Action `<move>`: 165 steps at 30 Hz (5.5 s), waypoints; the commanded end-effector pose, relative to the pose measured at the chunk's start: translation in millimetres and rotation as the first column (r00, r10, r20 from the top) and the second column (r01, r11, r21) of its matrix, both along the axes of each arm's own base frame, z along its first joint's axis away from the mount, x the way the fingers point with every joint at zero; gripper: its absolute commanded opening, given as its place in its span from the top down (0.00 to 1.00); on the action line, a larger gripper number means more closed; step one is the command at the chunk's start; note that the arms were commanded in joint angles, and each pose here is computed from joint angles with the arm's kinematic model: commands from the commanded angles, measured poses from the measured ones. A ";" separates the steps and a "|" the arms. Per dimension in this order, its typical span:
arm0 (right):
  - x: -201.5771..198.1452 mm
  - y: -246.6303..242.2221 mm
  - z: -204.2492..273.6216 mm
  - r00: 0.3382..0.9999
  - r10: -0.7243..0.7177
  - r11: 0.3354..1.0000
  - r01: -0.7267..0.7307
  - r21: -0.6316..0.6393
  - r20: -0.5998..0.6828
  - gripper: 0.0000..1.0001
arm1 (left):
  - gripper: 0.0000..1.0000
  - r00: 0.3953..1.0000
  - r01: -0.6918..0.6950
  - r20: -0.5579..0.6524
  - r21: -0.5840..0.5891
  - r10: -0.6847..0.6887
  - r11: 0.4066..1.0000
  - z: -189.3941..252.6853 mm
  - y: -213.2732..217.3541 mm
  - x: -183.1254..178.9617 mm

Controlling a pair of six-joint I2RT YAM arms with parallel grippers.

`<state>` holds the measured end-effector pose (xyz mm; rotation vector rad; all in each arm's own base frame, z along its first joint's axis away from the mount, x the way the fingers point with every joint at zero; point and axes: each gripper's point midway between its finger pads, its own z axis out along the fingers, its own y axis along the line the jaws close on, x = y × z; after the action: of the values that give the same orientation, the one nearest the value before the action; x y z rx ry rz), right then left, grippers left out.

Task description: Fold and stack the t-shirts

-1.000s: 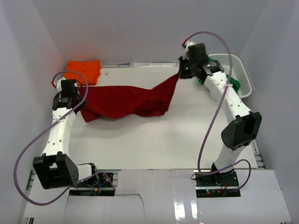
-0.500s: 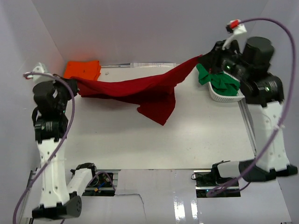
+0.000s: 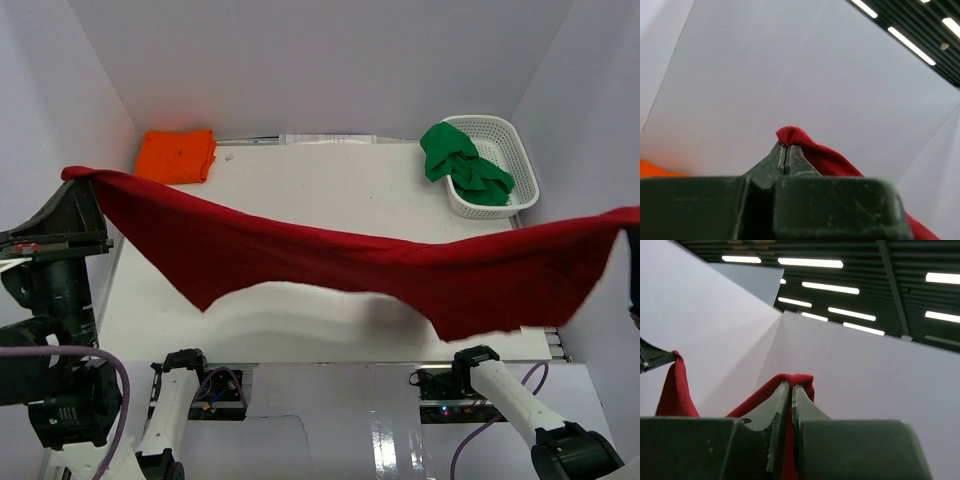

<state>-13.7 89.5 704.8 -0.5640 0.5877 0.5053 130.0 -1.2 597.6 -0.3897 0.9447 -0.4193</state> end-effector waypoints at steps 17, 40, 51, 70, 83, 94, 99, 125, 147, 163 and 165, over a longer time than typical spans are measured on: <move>350.0 89.2 -136.0 0.759 -0.108 0.992 0.037 -0.124 -0.642 0.92 | 1.00 0.829 -0.041 -0.560 -0.090 -0.016 0.995 -160.4 31.7 265.9; 423.7 39.3 -202.6 0.670 0.111 0.987 -0.160 0.003 -0.734 0.92 | 1.00 0.830 0.070 -0.546 -0.090 -0.108 0.993 -183.0 19.2 338.1; 279.0 106.6 -514.2 -0.135 -0.004 0.991 -0.137 0.015 -0.991 0.92 | 1.00 0.032 -0.022 -0.965 -0.260 -0.259 0.965 -488.6 -10.6 199.3; 143.9 40.7 -585.2 -0.438 -0.220 0.973 -0.032 -0.229 -0.871 0.92 | 1.00 -0.242 -0.228 -0.943 -0.175 -0.230 0.958 -520.3 -5.2 62.8; 210.4 22.2 -560.0 -0.343 -0.365 0.904 0.090 -0.417 -0.865 0.92 | 1.00 -0.227 -0.320 -0.953 -0.123 -0.202 0.940 -514.3 8.9 62.7; 274.4 24.3 -547.9 -0.283 -0.439 0.870 0.105 -0.482 -0.853 0.92 | 1.00 -0.169 -0.351 -0.981 -0.030 -0.095 0.936 -498.8 37.6 118.8; 302.8 31.0 -545.8 -0.270 -0.456 0.865 0.087 -0.493 -0.848 0.92 | 1.00 -0.188 -0.362 -0.977 -0.025 -0.099 0.932 -510.7 39.2 127.3; 389.2 68.1 -519.3 -0.164 -0.503 0.860 0.001 -0.510 -0.849 0.92 | 1.00 -0.187 -0.377 -0.980 0.013 -0.062 0.926 -521.5 53.1 176.4; 429.8 62.8 -504.1 -0.138 -0.509 0.853 0.053 -0.519 -0.850 0.92 | 1.00 -0.155 -0.264 -0.987 -0.004 -0.046 0.965 -509.3 54.8 235.6; 448.4 88.6 -533.4 -0.130 -0.468 0.882 -0.013 -0.470 -0.874 0.14 | 0.02 -0.142 -0.153 -0.988 -0.038 -0.060 0.988 -519.7 38.3 263.9; 431.7 92.4 -540.4 -0.154 -0.462 0.887 -0.057 -0.459 -0.873 0.14 | 0.02 -0.066 -0.150 -0.998 0.002 -0.008 0.989 -489.9 38.6 268.7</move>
<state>428.4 165.9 134.9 -0.2132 2.4814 0.3083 371.9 35.3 44.4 -1.0190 2.6460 0.0661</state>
